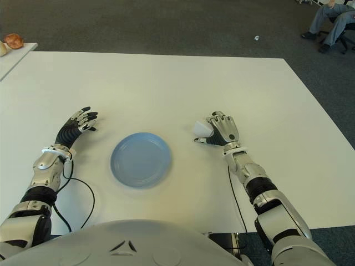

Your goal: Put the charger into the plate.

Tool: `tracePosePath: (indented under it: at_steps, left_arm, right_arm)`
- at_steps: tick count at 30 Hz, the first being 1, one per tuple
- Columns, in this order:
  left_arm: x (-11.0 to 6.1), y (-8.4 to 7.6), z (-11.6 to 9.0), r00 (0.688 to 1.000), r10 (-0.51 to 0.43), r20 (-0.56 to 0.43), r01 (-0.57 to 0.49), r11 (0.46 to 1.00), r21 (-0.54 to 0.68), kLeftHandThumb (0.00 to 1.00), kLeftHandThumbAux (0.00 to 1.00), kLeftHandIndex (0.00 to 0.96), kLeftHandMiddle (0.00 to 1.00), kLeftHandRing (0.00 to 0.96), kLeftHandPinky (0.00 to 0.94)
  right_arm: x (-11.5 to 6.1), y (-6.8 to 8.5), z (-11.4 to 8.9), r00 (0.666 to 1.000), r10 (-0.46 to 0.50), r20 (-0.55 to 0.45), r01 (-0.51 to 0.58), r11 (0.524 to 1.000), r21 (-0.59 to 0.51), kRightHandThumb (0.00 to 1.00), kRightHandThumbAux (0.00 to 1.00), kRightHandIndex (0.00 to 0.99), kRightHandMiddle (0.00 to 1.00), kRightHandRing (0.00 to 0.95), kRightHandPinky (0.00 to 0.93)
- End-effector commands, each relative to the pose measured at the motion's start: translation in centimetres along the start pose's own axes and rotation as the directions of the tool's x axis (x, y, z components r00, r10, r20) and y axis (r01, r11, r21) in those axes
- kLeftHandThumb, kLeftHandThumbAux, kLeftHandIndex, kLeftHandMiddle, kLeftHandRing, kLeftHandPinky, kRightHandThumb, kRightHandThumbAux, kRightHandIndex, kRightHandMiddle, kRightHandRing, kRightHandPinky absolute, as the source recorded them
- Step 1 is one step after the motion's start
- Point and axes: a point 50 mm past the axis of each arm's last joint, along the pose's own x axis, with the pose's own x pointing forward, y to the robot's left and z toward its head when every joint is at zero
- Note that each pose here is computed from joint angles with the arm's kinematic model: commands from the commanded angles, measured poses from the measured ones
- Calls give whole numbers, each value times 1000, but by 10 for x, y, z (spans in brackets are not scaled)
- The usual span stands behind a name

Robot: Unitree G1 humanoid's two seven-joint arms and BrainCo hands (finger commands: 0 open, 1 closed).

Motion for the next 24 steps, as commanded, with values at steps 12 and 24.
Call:
tracePosePath:
  at_steps: [12,24]
  left_arm:
    - [-8,-2,-19,995,-14,-97,12,1000,-18,0,591,119,208,162,79]
    - [-7,-3,-19,995,-18,-102,17,1000,-17,0,609,126,207,158,75]
  right_arm:
    - [-16,22,10,994,77,-75,-77,997,0,739,706,441,867,866,875]
    - [-14,17,19,990,117,-74,-110,990,88,746,708,440,904,889,871]
